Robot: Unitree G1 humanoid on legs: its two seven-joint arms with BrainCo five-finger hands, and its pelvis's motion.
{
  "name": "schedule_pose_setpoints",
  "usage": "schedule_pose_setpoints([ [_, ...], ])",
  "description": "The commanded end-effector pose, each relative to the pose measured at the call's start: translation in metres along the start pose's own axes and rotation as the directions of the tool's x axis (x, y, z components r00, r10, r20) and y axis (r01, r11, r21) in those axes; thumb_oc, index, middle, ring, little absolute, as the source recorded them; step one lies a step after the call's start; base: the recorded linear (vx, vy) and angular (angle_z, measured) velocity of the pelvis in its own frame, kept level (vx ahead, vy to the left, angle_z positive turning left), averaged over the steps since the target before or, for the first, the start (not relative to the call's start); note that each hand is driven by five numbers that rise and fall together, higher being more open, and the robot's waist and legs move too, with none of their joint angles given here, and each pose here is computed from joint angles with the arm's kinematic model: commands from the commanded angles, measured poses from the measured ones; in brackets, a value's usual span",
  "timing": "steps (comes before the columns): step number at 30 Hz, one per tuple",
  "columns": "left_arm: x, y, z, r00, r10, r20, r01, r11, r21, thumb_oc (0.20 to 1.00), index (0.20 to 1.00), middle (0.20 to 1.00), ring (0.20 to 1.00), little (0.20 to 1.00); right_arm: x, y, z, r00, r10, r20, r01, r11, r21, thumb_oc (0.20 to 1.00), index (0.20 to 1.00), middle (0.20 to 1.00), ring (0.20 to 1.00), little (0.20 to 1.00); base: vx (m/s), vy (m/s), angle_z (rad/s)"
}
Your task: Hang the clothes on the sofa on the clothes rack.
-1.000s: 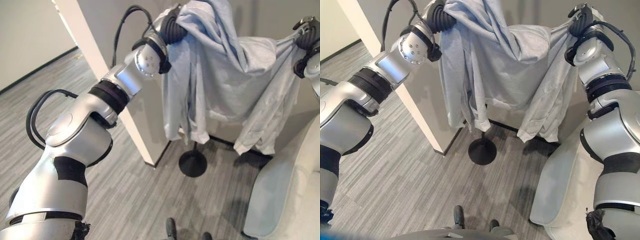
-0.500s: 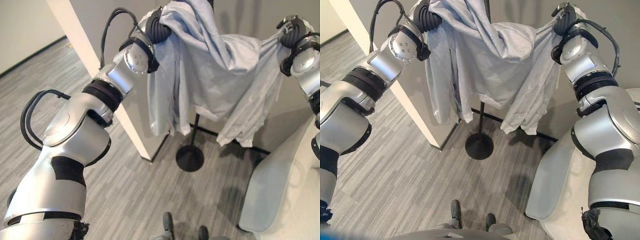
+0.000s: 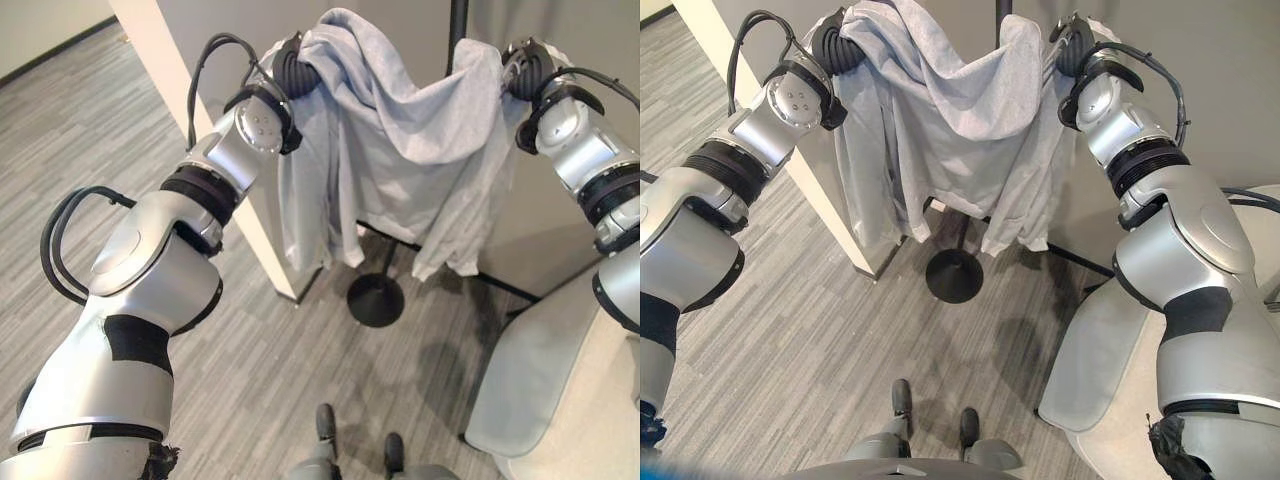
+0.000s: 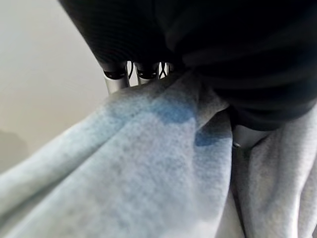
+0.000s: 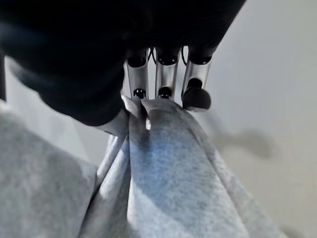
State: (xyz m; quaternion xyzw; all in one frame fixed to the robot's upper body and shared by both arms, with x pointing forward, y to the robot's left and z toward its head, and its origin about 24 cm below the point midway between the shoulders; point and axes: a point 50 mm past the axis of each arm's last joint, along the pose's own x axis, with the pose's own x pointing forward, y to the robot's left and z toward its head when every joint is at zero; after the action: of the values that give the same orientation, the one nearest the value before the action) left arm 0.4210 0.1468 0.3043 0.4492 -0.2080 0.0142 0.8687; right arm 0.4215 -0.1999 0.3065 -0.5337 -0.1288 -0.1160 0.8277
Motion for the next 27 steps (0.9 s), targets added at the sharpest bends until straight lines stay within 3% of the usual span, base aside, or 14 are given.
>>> schedule_pose_setpoints([
  [1, 0.009, 0.05, 0.012, 0.989, 0.15, -0.001, -0.15, 0.988, -0.023, 0.2, 0.2, 0.2, 0.2, 0.2, 0.007, -0.073, 0.011, 0.98, -0.199, 0.023, 0.199, 0.98, -0.001, 0.2, 0.2, 0.2, 0.2, 0.2, 0.0, 0.0, 0.0],
  [14, 0.009, 0.046, 0.014, 0.991, 0.132, 0.012, -0.132, 0.991, 0.02, 0.2, 0.2, 0.2, 0.2, 0.2, 0.005, -0.057, -0.005, 0.988, -0.155, -0.025, 0.154, 0.987, -0.032, 0.2, 0.2, 0.2, 0.2, 0.2, 0.0, 0.0, 0.0],
  [21, 0.009, 0.059, 0.036, 0.976, 0.187, 0.113, -0.186, 0.982, -0.022, 0.2, 0.2, 0.2, 0.2, 0.2, 0.001, -0.067, -0.01, 0.975, -0.22, -0.012, 0.22, 0.971, 0.098, 0.2, 0.2, 0.2, 0.2, 0.2, 0.01, -0.001, 0.0],
  [27, 0.007, 0.068, 0.053, 0.958, 0.21, 0.197, -0.21, 0.977, -0.022, 0.2, 0.2, 0.2, 0.2, 0.2, -0.004, -0.081, -0.011, 0.965, -0.261, 0.024, 0.257, 0.959, 0.12, 0.2, 0.2, 0.2, 0.2, 0.2, 0.02, -0.009, -0.01],
])
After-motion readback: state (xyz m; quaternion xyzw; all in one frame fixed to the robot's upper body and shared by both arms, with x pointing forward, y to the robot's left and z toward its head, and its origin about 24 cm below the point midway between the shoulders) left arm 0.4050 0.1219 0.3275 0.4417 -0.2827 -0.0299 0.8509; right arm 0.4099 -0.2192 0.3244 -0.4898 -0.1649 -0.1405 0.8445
